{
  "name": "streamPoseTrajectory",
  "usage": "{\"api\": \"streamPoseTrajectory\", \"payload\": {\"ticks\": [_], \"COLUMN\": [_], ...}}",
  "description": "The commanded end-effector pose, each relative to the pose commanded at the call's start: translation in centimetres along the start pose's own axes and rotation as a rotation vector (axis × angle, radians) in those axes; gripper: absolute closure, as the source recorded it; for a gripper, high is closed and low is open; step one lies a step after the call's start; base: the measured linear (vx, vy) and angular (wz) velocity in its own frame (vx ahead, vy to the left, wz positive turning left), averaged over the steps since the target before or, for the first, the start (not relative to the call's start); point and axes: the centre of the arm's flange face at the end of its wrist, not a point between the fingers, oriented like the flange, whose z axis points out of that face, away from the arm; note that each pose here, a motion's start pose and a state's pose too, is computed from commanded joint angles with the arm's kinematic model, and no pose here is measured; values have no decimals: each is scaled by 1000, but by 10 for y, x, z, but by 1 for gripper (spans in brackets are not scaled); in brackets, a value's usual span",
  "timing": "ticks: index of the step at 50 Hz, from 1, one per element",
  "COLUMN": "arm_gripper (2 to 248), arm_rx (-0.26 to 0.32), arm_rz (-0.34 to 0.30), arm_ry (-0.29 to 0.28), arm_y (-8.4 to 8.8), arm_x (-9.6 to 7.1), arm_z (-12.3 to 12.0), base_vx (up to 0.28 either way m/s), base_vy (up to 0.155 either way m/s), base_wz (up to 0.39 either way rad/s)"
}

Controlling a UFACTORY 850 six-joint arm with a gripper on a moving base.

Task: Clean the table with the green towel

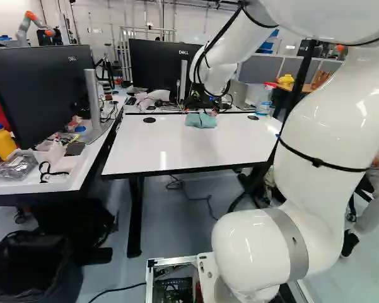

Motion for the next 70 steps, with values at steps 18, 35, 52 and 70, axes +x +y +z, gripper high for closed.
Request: {"api": "streamPoseTrajectory", "payload": {"ticks": [18, 35, 52, 70], "arm_gripper": [3, 3, 3, 3], "arm_rx": [25, 52, 77, 76], "arm_rz": [-30, -61, -90, -90], "arm_ry": [-6, -8, -8, -2], "arm_y": [-16, -31, -44, -43], "arm_x": [-27, -53, -75, -77], "arm_z": [-21, -41, -57, -56], "base_vx": [0, 0, 0, 0], "base_vy": [0, 0, 0, 0], "base_wz": [0, 0, 0, 0]}}
